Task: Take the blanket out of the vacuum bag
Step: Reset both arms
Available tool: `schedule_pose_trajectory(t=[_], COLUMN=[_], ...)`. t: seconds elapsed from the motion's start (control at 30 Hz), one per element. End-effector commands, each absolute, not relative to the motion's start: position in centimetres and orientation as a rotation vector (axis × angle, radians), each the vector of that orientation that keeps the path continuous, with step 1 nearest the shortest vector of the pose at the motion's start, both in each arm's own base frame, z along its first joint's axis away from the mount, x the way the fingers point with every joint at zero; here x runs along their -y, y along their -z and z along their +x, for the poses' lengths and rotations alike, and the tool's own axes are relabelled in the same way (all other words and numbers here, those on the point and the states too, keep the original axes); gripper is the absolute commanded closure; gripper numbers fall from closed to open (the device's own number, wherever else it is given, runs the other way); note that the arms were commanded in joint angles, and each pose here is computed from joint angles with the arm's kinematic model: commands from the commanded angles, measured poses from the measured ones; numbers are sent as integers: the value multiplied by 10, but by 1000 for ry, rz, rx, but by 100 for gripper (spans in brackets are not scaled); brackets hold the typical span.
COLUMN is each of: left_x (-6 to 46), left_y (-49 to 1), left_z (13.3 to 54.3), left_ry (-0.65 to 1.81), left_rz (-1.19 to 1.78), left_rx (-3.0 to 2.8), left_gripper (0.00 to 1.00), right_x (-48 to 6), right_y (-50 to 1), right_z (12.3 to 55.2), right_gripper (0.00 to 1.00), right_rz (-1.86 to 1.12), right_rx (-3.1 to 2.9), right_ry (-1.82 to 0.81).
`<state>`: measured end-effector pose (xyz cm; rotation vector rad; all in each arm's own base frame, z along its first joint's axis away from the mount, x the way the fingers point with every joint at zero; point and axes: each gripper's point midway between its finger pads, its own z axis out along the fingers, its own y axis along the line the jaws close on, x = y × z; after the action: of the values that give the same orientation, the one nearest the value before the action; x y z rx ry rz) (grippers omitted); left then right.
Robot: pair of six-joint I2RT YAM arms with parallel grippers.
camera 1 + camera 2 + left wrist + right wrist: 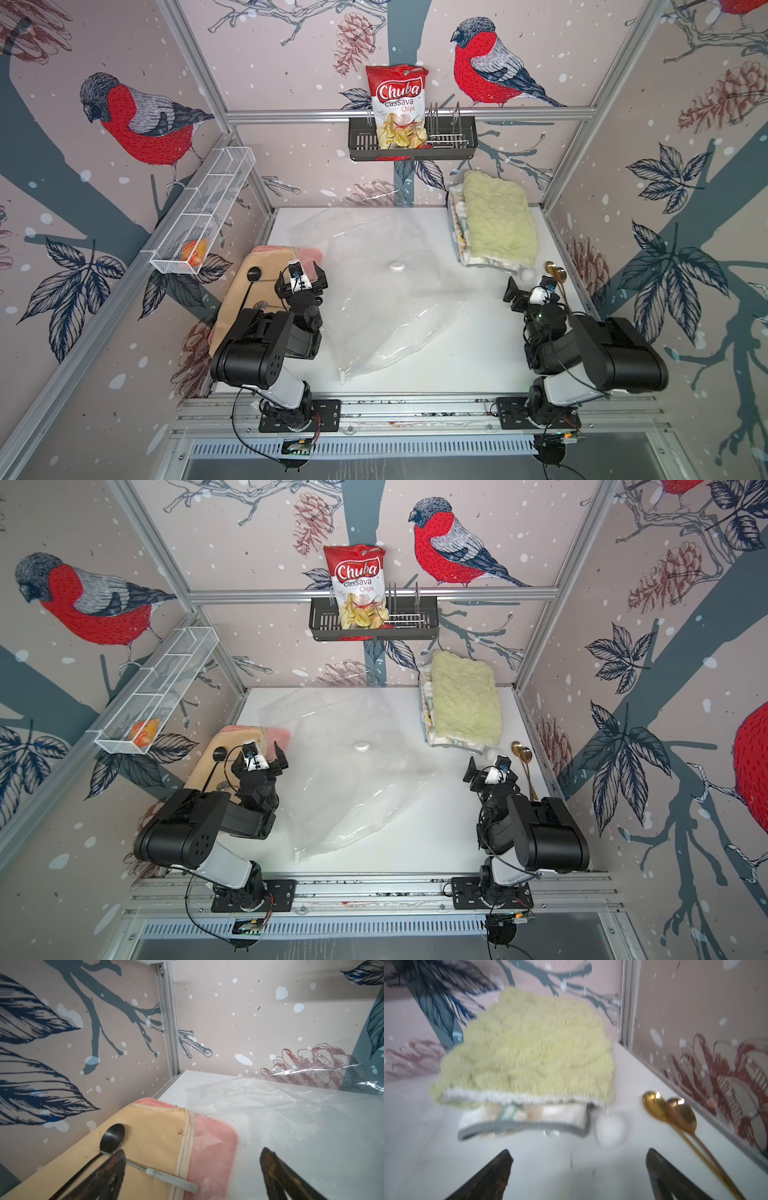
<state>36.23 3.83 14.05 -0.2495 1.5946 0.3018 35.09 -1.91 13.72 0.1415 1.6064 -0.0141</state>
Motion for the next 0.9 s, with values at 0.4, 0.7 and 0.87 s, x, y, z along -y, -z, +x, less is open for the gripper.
schedule_pose_trajectory(t=[0.4,0.7,0.87], left_x=[-30,-30,-30], left_y=[-137,-137,-137], left_z=[362,361,362], left_ry=[-267,-271,-270], left_rz=[-230,-231,-231], left_rx=[-1605,-1604,-1603], left_gripper=[2,2,2], right_x=[17,18,18], right_y=[-136,-135,-135], right_z=[361,361,361], right_gripper=[0,0,0], right_rz=[168,168,169], right_rx=[-1618,-1620,-1620], right_ry=[119,117,119])
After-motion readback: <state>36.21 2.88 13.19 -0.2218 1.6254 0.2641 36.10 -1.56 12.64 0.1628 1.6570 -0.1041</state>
